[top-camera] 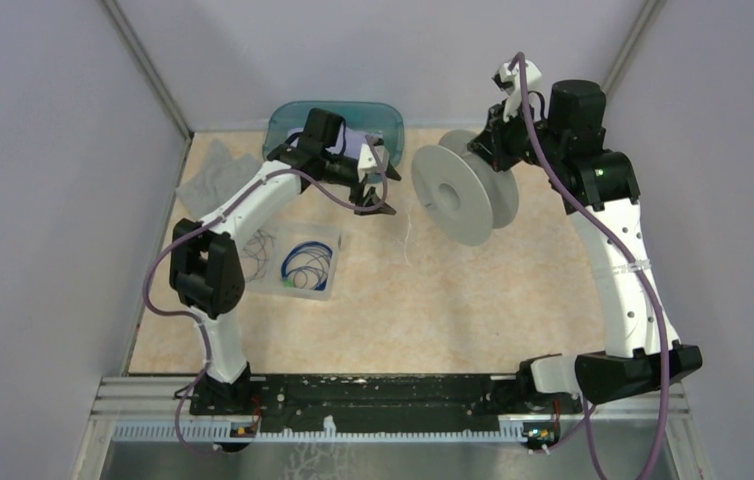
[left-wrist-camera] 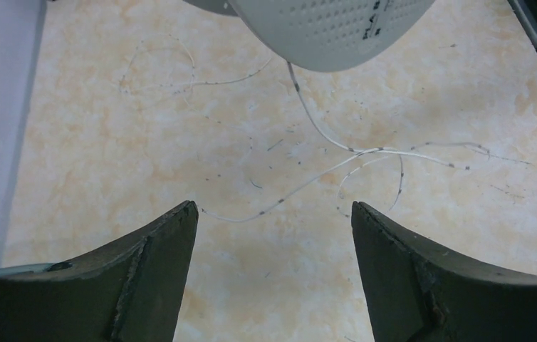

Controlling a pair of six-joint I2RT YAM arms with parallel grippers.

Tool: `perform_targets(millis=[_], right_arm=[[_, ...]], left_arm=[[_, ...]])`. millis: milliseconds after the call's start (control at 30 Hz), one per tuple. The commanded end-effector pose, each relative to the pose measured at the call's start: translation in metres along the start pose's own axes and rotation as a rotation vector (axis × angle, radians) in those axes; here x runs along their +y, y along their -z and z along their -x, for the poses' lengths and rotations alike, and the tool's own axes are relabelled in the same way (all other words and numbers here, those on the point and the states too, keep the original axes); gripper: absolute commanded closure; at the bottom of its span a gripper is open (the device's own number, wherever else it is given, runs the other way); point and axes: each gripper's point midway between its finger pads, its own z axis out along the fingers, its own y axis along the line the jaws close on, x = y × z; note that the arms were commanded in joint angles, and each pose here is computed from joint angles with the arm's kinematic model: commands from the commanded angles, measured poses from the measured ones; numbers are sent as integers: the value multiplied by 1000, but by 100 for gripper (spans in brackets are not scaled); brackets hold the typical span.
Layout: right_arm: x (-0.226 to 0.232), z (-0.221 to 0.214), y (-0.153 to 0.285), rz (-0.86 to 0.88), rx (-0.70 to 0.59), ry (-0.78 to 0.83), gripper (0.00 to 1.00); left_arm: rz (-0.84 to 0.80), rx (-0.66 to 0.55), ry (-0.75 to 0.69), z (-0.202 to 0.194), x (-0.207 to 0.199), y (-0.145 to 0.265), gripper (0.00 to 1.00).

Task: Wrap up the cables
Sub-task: Wrap the cable around the cable reel.

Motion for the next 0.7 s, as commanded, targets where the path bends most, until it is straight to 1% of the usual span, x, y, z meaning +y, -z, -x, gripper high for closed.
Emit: perform_targets(millis=[0, 100, 300, 400, 500, 533, 567, 667], right_arm=[[8, 29, 11, 32, -91, 19, 100], [9, 25, 10, 40, -82, 13, 100], [9, 25, 11, 34, -77, 17, 100], [7, 27, 12, 23, -79, 20, 100], [7, 28, 13, 23, -81, 17, 100], [7, 28, 14, 21, -81, 16, 100], [7, 29, 14, 18, -85, 16, 100], [3, 34, 18, -13, -94, 18, 100]], left_arm=[[-41, -44, -86, 9, 8, -6, 15], [-74, -65, -108, 11, 6, -9, 16], [-180, -67, -150, -1, -19, -23, 18], [-215, -64, -155, -6, -29, -30, 20], [-231, -56, -155, -10, -33, -42, 24], [-229, -52, -153, -13, -32, -47, 28], [-225, -51, -146, -14, -31, -51, 34], [-218, -49, -94, -22, -27, -59, 58]])
